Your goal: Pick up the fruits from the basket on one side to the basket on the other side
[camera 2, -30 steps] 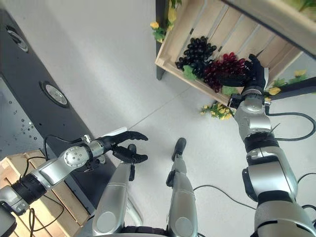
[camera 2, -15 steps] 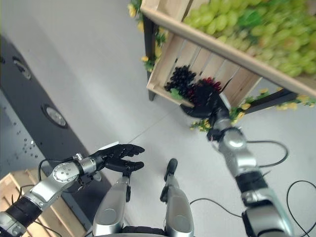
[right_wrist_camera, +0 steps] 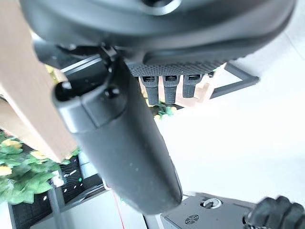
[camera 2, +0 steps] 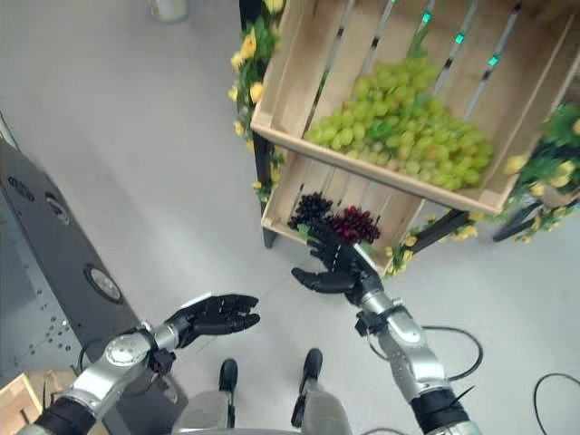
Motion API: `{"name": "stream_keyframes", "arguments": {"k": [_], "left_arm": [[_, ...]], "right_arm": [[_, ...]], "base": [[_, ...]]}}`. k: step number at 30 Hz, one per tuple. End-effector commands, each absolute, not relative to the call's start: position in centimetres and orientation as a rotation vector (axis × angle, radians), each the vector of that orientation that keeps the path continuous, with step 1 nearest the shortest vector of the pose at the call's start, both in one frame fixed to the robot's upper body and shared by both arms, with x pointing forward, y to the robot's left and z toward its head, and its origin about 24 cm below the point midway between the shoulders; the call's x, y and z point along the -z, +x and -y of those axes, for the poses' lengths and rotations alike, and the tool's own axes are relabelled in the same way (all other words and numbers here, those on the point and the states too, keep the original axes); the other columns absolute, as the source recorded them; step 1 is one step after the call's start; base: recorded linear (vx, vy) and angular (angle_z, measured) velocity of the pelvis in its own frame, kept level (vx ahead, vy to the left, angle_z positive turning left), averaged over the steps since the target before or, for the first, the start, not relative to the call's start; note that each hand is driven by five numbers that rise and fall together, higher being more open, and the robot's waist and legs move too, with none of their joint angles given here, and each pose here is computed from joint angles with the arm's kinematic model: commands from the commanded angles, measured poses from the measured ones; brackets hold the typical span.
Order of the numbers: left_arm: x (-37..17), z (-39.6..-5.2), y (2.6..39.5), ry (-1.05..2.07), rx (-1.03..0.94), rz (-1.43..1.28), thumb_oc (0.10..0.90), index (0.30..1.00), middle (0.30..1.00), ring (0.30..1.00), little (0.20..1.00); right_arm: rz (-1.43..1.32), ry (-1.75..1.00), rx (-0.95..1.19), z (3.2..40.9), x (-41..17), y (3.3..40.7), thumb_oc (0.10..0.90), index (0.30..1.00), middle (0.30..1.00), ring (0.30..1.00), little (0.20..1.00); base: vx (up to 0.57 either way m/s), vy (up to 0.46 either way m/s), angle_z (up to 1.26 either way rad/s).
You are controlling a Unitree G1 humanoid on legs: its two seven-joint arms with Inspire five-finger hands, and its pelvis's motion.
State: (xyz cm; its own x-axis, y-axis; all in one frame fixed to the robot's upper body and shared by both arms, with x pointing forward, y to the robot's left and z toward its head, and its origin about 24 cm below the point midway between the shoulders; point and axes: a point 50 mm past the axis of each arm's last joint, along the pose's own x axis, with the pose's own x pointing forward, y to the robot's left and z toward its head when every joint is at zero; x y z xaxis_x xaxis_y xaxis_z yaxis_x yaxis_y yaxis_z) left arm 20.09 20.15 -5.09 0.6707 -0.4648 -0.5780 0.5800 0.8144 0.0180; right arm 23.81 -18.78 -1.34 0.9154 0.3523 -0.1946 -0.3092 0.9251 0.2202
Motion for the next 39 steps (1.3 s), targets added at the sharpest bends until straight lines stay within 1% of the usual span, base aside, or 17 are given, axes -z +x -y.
{"name": "stream_keyframes", "arguments": {"k": [1,2,3,5,7,9,11,17,22,27,31,33,36,39], "left_arm": [[6.0,-20.3,19.6,0.222,0.573,-0.617,0.8,0.9,0.9,0.9,0.9],[6.3,-20.5,19.4,0.227,0.56,-0.632,0.8,0.9,0.9,0.9,0.9],[7.3,-21.1,18.6,0.221,0.514,-0.693,0.8,0.9,0.9,0.9,0.9],[7.9,-21.3,18.2,0.218,0.498,-0.73,0.8,0.9,0.9,0.9,0.9],[9.3,-21.8,17.3,0.232,0.465,-0.813,0.8,0.9,0.9,0.9,0.9],[9.9,-22.0,16.9,0.195,0.443,-0.85,0.8,0.9,0.9,0.9,0.9],[10.6,-22.1,16.6,0.139,0.39,-0.895,0.8,0.9,0.9,0.9,0.9],[11.6,-21.7,16.2,0.068,0.328,-0.929,0.8,0.9,0.9,0.9,0.9],[11.5,-20.8,17.1,-0.008,0.286,-0.909,0.8,0.9,0.9,0.9,0.9],[11.6,-20.1,17.0,-0.026,0.317,-0.92,0.8,0.9,0.9,0.9,0.9],[11.6,-20.0,16.7,-0.029,0.311,-0.945,0.8,0.9,0.9,0.9,0.9],[12.0,-20.3,16.0,-0.01,0.31,-0.971,0.8,0.9,0.9,0.9,0.9],[12.6,-20.5,15.4,0.005,0.289,-1.0,0.8,0.9,0.9,0.9,0.9],[12.9,-20.6,15.0,0.005,0.276,-1.017,0.8,0.9,0.9,0.9,0.9]], "right_arm": [[-0.237,0.142,-0.412,18.0,1.8,23.1,0.8,0.9,0.9,0.9,0.9],[-0.262,0.15,-0.405,18.0,2.3,22.9,0.8,0.9,0.9,0.9,0.9],[-0.344,0.139,-0.387,17.7,4.1,21.9,0.8,0.9,0.9,0.9,0.9],[-0.401,0.147,-0.378,17.6,5.2,21.4,0.8,0.9,0.9,0.9,0.9],[-0.522,0.107,-0.364,17.8,7.6,19.9,0.8,0.9,0.9,0.9,0.9],[-0.598,0.068,-0.359,18.2,8.8,19.1,0.8,0.9,0.9,0.9,0.9],[-0.7,0.009,-0.37,18.6,10.4,17.7,0.8,0.9,0.9,0.9,0.9],[-0.862,0.018,-0.354,18.9,12.4,15.6,0.8,0.9,0.9,0.9,0.9],[-0.885,0.002,-0.364,18.9,12.3,16.5,0.8,0.9,0.9,0.9,0.9],[-0.875,-0.061,-0.397,19.6,12.0,16.7,0.8,0.9,0.9,0.9,0.9],[-0.866,-0.091,-0.372,20.5,11.7,16.7,0.8,0.9,0.9,0.9,0.9],[-0.879,-0.052,-0.306,21.0,11.9,16.5,0.8,0.9,0.9,0.9,0.9],[-0.907,-0.03,-0.257,21.1,12.5,15.9,0.8,0.9,0.9,0.9,0.9],[-0.934,-0.044,-0.258,21.0,12.8,15.5,0.8,0.9,0.9,0.9,0.9]], "base": [[0.01,0.095,0.0],[0.02,0.121,0.03],[0.01,0.087,0.03],[0.01,0.039,0.0],[0.0,-0.023,0.04],[0.0,-0.094,0.11],[0.0,-0.232,0.25],[-0.04,-0.345,0.67],[-0.11,-0.355,0.54],[-0.08,-0.114,0.66],[-0.03,0.004,0.71],[0.01,0.086,0.68],[0.0,0.185,0.82],[0.0,0.173,0.69]]}}
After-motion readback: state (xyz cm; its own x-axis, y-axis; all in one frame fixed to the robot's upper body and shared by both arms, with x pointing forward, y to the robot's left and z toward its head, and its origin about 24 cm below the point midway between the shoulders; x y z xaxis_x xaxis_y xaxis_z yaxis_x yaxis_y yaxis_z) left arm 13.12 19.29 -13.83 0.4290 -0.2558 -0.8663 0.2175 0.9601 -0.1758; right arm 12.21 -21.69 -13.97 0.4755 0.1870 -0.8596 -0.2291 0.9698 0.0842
